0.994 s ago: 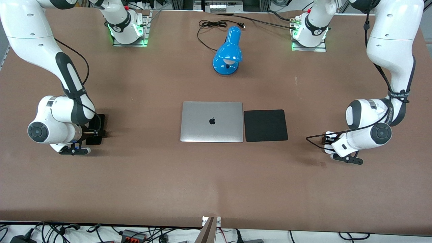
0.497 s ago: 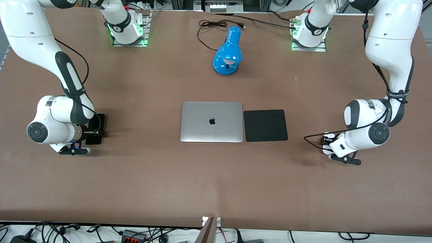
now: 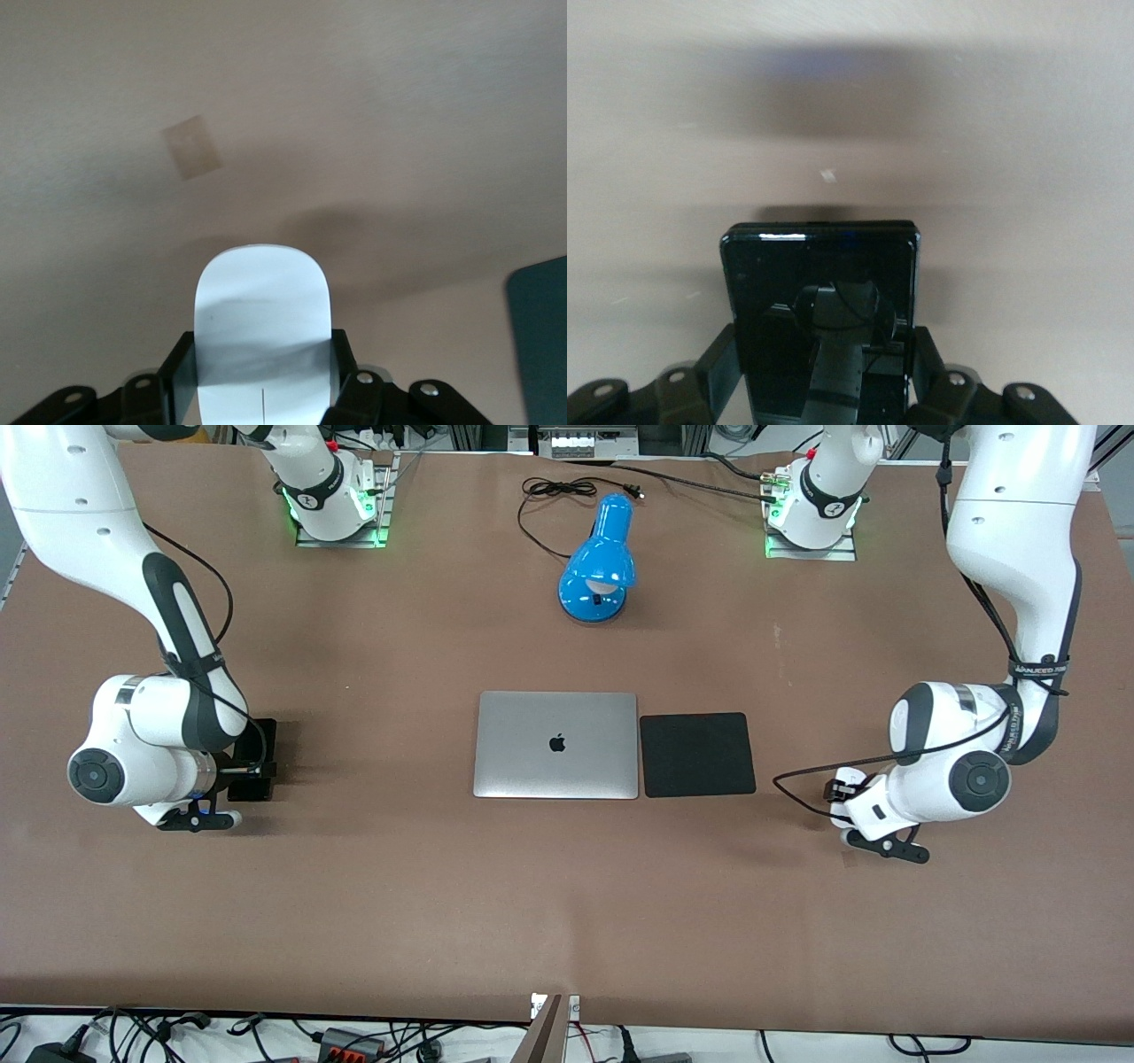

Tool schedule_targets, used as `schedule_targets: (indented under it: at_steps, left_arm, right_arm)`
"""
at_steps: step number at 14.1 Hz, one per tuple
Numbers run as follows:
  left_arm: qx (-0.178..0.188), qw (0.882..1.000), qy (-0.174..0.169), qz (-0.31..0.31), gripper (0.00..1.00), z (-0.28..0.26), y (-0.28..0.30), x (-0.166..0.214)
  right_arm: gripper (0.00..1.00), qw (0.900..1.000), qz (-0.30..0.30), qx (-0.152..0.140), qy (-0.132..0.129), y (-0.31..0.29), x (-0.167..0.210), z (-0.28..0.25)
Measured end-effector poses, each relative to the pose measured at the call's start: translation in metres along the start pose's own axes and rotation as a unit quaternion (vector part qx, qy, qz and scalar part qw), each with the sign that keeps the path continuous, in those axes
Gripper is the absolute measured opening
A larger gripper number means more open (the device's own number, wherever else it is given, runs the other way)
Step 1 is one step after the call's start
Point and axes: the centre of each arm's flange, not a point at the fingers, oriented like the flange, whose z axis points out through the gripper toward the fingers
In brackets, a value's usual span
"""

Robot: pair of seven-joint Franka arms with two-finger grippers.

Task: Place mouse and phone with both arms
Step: 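Carry the phone beside the laptop while the left gripper carries the mouse onto the pad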

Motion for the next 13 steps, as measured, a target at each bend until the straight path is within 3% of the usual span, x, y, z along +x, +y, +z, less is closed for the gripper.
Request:
schedule_targets:
  at_steps: [3, 5, 7, 13]
  left_arm:
    - [0.002, 1.000, -0.021, -0.023, 0.62, -0.006, 0.046, 0.000]
    - [0.001, 0.998, -0.031, -0.047, 0.62, -0.010, 0.085, 0.000]
    - [-0.007, 0.998, -0.032, -0.053, 0.62, -0.012, 0.124, 0.000]
    - [-0.012, 0.996, -0.031, -0.082, 0.62, -0.009, 0.222, -0.008]
  right_arm:
    - [0.80, 1.000, -0.026, 0.005, 0.008, -0.049, -0.001, -0.055]
    - [0.80, 0.998, -0.047, 0.027, 0.020, -0.095, 0.000, -0.074]
    - [0.80, 0.998, -0.052, 0.043, 0.017, -0.145, -0.002, -0.069]
    - [0.80, 0.999, -0.017, 0.033, 0.024, -0.275, -0.007, -0.018]
